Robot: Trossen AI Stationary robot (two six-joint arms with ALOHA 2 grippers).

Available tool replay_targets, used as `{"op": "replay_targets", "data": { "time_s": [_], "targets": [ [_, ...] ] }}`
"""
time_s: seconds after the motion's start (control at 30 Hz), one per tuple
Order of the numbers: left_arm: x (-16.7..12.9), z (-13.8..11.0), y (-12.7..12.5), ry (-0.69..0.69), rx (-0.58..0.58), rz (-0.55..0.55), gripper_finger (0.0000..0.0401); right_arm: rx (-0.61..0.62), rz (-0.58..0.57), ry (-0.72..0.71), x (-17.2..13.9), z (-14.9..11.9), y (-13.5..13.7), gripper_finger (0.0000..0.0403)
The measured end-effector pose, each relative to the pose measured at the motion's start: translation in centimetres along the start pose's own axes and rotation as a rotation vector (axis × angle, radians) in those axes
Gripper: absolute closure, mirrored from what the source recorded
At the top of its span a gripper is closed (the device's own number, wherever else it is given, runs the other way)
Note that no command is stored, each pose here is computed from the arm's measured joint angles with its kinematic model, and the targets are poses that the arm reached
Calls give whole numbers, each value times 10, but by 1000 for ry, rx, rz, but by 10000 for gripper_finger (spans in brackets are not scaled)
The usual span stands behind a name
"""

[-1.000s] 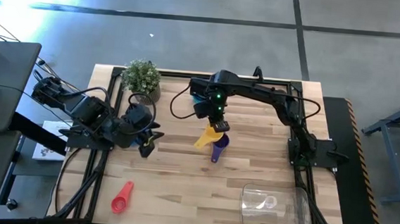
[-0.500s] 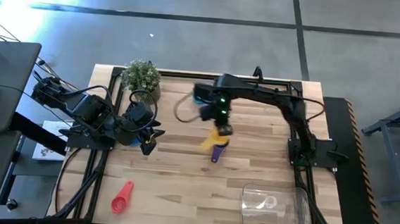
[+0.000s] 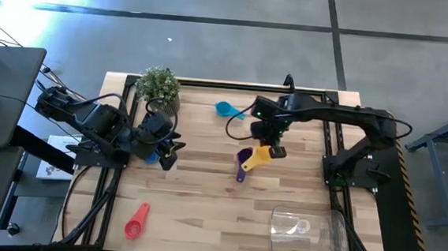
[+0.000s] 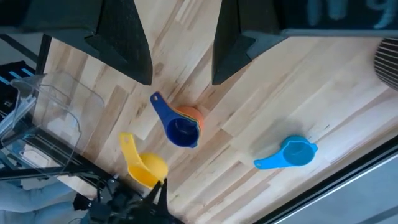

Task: Nest measuring cups in basket
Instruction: Stack the yellow measuring cup on top of the dark blue measuring cup

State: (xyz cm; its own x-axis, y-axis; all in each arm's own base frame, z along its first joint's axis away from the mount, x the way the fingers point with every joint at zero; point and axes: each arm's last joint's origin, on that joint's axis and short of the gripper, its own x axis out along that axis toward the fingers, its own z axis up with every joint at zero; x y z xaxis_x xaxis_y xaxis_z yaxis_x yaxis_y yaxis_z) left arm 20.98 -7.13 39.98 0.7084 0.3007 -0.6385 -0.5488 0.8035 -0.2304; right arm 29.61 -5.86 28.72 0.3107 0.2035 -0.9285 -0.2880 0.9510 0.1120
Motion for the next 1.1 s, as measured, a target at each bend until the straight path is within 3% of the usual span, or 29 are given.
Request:
{"op": "replay_targets", "data": {
  "time_s": [0.17,0.47,1.1],
  "targets": [
    [2,2,2,-5,-11,10,243,-132,-5,-65,3,4,-2,402],
    [4,5,4,-12,-25,25,243,-323,12,-36,26,12,-7,402],
    [7,8,6,-17,-38,39,243,-423,-30,22,71,32,-15,402]
  ]
}}
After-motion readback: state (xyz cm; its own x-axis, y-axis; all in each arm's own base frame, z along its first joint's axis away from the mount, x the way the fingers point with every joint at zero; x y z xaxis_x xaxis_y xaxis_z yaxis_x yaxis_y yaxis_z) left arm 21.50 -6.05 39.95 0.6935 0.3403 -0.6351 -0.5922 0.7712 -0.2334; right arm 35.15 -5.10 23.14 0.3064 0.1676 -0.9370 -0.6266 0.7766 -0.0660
